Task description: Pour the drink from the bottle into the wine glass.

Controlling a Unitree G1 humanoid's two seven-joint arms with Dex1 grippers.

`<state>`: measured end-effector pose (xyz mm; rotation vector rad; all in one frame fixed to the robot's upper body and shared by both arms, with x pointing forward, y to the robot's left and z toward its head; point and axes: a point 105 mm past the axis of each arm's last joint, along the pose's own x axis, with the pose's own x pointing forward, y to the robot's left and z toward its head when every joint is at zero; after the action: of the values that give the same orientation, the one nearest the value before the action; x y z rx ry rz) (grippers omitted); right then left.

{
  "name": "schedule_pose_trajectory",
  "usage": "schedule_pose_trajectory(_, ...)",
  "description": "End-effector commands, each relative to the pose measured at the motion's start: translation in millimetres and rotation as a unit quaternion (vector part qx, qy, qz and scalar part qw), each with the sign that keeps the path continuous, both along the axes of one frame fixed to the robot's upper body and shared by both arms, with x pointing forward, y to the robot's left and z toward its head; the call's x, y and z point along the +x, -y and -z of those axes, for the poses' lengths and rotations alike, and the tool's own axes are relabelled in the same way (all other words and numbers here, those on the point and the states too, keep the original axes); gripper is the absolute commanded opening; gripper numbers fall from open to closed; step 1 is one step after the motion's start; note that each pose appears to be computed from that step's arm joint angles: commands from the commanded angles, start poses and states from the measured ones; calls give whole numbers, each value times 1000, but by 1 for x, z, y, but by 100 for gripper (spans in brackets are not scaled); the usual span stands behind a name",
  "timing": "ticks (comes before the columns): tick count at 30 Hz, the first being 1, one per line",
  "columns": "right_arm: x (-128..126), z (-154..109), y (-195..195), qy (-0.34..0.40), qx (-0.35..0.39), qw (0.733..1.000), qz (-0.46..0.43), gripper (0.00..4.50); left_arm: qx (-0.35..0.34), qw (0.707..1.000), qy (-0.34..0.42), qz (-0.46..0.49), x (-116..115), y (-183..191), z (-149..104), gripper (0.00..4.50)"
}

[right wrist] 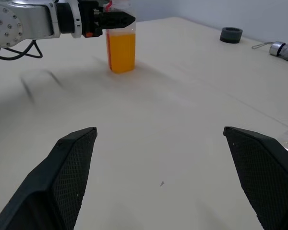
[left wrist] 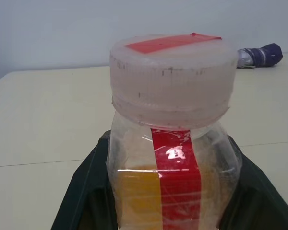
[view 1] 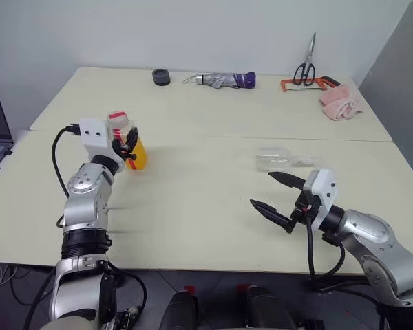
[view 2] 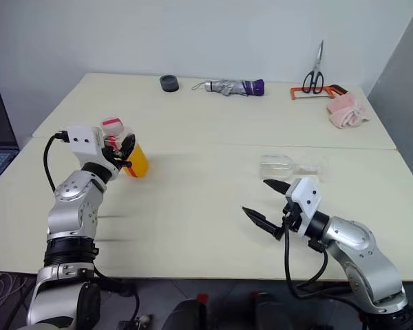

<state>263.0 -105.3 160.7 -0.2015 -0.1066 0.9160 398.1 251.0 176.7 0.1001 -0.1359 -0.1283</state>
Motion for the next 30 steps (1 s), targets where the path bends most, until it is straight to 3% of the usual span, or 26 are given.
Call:
schedule_pose_trajectory(1, -2, -14, -3, 37, 6, 999, -9, 450, 20, 997, 39, 60, -7, 23, -25, 196)
schedule_pose_trajectory(9, -5, -14, 0, 23, 13, 1000, -4, 450, 43, 986, 30, 160, -13, 60, -28, 196)
schedule_pose_trajectory(16, -13, -13, 9, -6, 8, 1000, 27, 450, 69, 949, 25, 306, -22, 112, -30, 196)
schedule_pose_trajectory(23, -25, -28, 12, 2, 1, 999, 34, 450, 87, 887, 16, 452, -39, 160, -29, 196)
schedule_pose_trajectory(30, -18, -51, 5, 31, 12, 999, 37, 450, 90, 826, 6, 556, -58, 197, -23, 196)
